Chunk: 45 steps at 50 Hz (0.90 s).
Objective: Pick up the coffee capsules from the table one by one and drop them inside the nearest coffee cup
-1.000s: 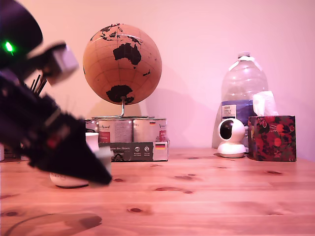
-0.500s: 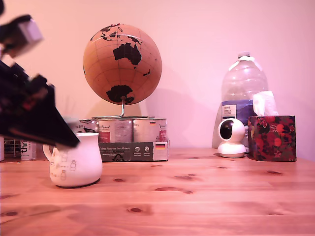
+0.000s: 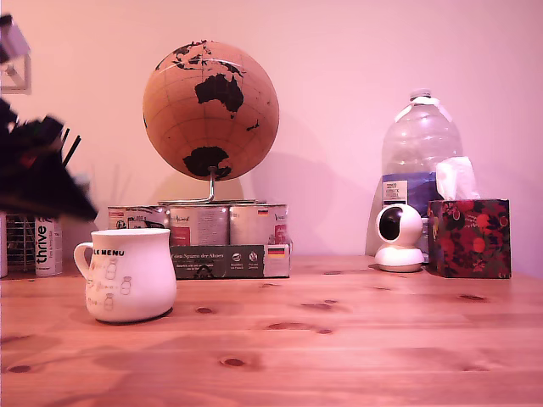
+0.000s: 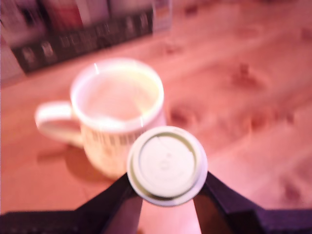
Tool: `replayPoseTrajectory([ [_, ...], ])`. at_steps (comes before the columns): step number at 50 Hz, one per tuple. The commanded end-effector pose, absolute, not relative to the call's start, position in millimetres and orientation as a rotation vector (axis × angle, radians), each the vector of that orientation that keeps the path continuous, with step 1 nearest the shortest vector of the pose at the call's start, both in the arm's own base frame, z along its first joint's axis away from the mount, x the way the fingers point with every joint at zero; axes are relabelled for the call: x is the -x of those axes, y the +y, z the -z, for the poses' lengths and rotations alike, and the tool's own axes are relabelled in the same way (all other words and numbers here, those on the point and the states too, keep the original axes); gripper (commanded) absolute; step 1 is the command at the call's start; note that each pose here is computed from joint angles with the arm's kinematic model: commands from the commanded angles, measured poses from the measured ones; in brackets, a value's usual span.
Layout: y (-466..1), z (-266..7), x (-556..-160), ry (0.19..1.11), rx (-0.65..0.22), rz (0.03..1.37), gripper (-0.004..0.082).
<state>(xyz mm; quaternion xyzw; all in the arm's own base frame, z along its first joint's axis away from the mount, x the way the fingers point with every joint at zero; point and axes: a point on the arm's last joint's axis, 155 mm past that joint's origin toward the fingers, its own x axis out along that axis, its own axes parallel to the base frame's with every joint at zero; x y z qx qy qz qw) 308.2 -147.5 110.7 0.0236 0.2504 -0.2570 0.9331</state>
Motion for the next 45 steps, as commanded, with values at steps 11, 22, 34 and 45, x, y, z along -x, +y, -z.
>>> replayPoseTrajectory([
  [11,-144,-119,-318,0.542,-0.034,0.505,0.0211],
  [22,-149,-118,-337,0.621,-0.040,0.502,0.0211],
  [34,-157,-110,-361,0.712,-0.048,0.498,0.0211],
  [45,-161,-107,-377,0.776,-0.051,0.491,0.0211],
])
